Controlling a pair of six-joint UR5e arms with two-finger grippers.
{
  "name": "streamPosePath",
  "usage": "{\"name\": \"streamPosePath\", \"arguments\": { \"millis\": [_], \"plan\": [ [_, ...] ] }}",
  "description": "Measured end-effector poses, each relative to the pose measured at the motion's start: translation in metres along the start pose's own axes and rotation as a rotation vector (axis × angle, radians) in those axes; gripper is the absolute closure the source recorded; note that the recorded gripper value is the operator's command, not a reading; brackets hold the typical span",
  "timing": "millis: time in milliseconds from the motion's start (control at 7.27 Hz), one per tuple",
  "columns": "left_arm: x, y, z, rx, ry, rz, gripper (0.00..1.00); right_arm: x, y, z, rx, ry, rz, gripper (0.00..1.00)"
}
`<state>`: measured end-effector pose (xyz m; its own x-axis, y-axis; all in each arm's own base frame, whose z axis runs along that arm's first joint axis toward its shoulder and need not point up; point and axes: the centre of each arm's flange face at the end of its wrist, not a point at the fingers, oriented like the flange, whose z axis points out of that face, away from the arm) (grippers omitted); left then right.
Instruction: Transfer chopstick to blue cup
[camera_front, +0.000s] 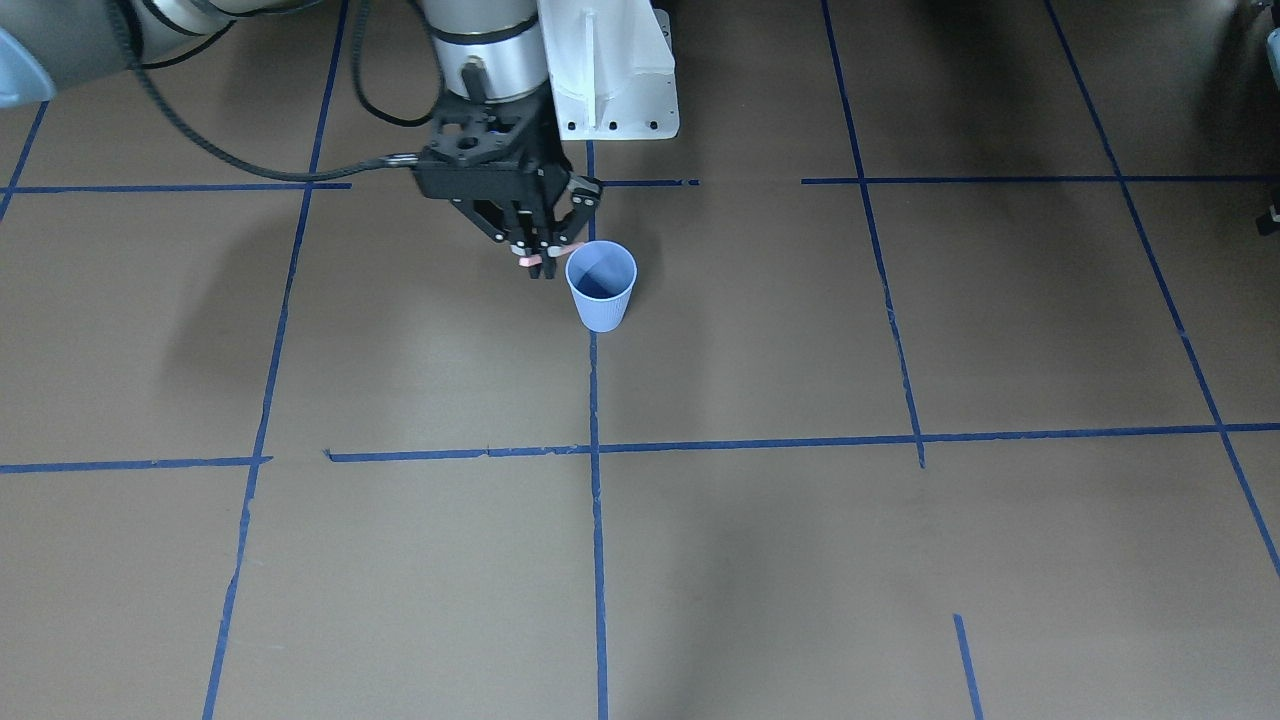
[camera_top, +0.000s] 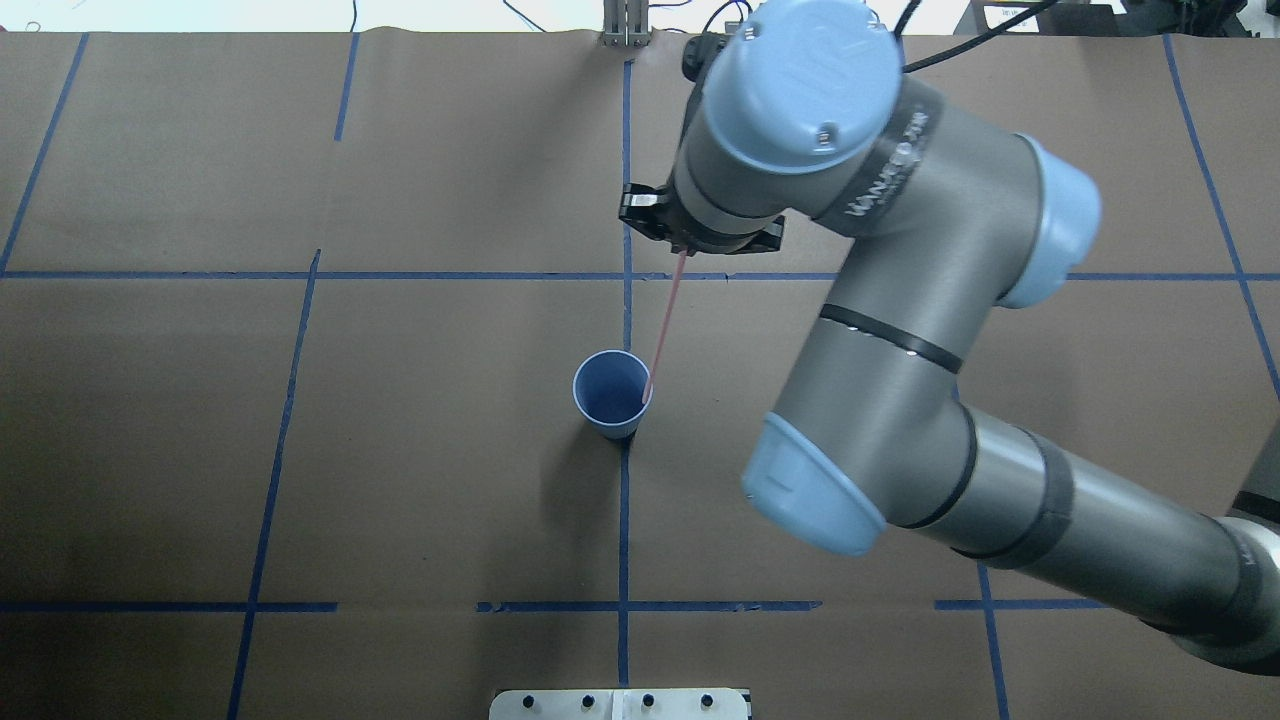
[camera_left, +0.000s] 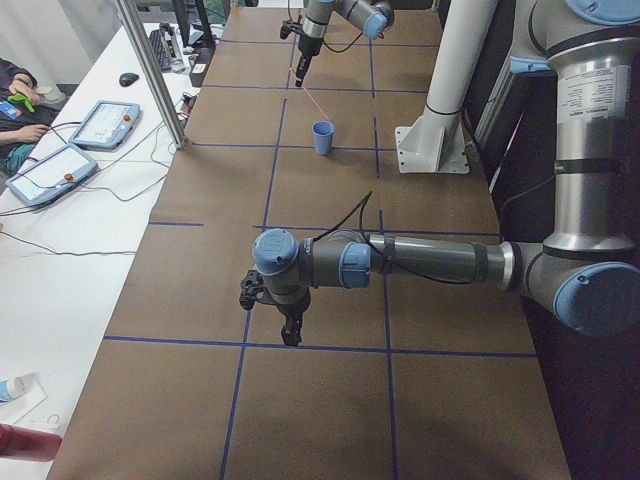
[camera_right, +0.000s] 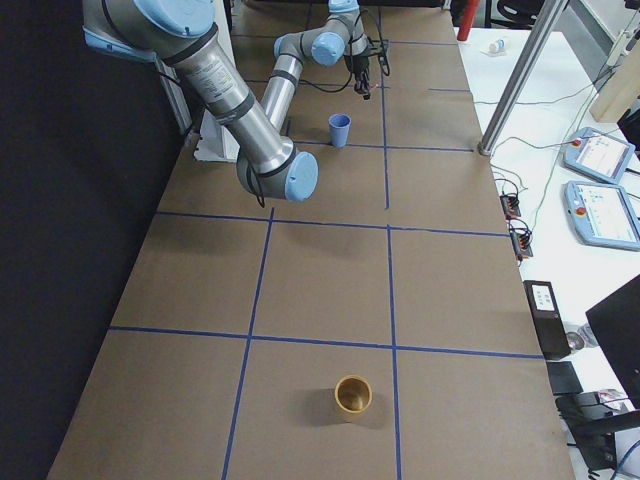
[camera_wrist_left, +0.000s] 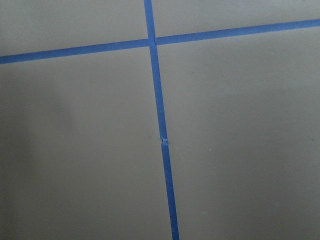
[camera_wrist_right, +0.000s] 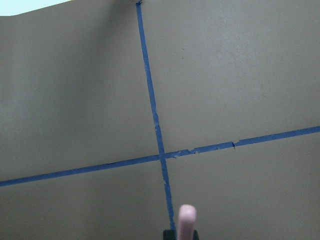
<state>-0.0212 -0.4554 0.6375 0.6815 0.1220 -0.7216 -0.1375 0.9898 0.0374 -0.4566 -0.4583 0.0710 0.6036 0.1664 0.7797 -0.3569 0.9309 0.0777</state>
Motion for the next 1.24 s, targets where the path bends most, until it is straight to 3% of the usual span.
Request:
{"name": "streamPosePath", "arguments": {
  "millis": [412,1100,1238],
  "plan": [
    [0.000,0.000,0.000,-0.001,0.001,-0.001,0.00,-0.019,0.015,0.030,0.032,0.019,-0.016,0.99],
    [0.000,-0.001,0.000,-0.001,-0.001,0.000,0.00,-0.018,0.052,0.069,0.027,0.058,-0.053,0.97],
    [0.000,-0.001,0.000,-0.001,-0.001,-0.001,0.00,-0.016,0.054,0.071,0.027,0.060,-0.054,0.84]
  ]
}}
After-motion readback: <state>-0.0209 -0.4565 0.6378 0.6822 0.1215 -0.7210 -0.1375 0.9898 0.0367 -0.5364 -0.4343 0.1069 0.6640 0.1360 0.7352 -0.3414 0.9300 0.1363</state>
